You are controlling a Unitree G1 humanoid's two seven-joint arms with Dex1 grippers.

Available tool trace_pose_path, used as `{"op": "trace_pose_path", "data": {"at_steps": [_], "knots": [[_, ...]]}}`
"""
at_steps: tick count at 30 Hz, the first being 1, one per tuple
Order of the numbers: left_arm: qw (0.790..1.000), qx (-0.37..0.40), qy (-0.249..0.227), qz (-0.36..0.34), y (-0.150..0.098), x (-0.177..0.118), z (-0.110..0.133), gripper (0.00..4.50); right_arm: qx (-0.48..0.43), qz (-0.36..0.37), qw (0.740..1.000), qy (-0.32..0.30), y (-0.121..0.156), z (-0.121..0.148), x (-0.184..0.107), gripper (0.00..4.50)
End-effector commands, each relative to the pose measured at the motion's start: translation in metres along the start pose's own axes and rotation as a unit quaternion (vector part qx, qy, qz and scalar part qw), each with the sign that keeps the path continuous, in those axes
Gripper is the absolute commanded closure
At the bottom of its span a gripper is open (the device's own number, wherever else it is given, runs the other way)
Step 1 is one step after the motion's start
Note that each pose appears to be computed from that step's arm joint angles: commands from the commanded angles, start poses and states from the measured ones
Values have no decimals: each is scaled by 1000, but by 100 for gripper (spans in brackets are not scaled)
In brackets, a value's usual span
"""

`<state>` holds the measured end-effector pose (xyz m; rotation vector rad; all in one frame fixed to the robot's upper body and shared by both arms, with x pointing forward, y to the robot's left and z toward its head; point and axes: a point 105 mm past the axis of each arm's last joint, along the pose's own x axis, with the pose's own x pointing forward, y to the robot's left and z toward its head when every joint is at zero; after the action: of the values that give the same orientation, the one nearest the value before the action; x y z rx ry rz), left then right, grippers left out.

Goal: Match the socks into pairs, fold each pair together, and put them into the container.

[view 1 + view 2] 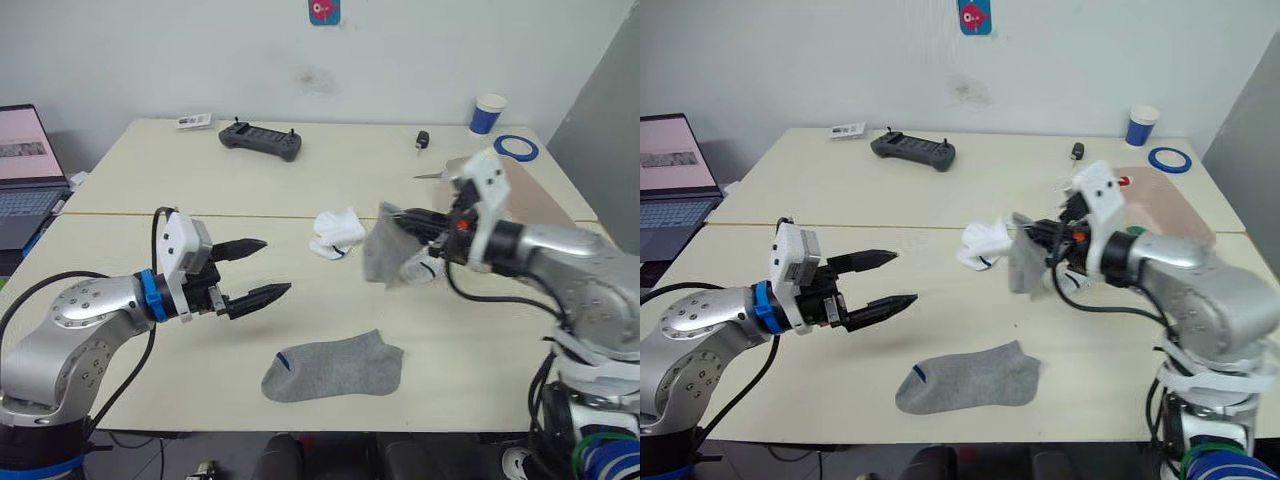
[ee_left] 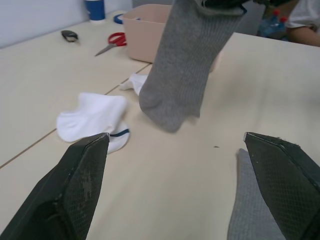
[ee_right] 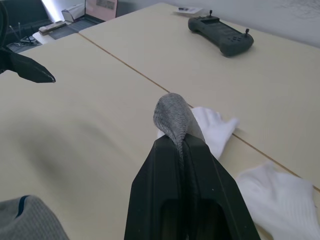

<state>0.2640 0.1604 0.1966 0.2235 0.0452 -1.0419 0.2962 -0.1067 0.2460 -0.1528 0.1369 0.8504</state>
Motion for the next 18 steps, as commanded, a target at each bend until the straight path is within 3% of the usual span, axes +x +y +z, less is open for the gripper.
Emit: {"op": "trace_pose_path", "data": {"at_steps": [1, 10, 18], "knots": [[999, 34, -2, -24, -7, 4, 12, 0, -15, 25, 1000, 9, 16, -2, 1, 447], [998, 44, 44, -27, -4, -9, 1, 0, 11, 23, 998, 56, 54, -63, 76, 447], [996, 55, 65, -6, 1, -22, -3, 0, 82, 93, 991, 59, 106, -79, 134, 447]]}}
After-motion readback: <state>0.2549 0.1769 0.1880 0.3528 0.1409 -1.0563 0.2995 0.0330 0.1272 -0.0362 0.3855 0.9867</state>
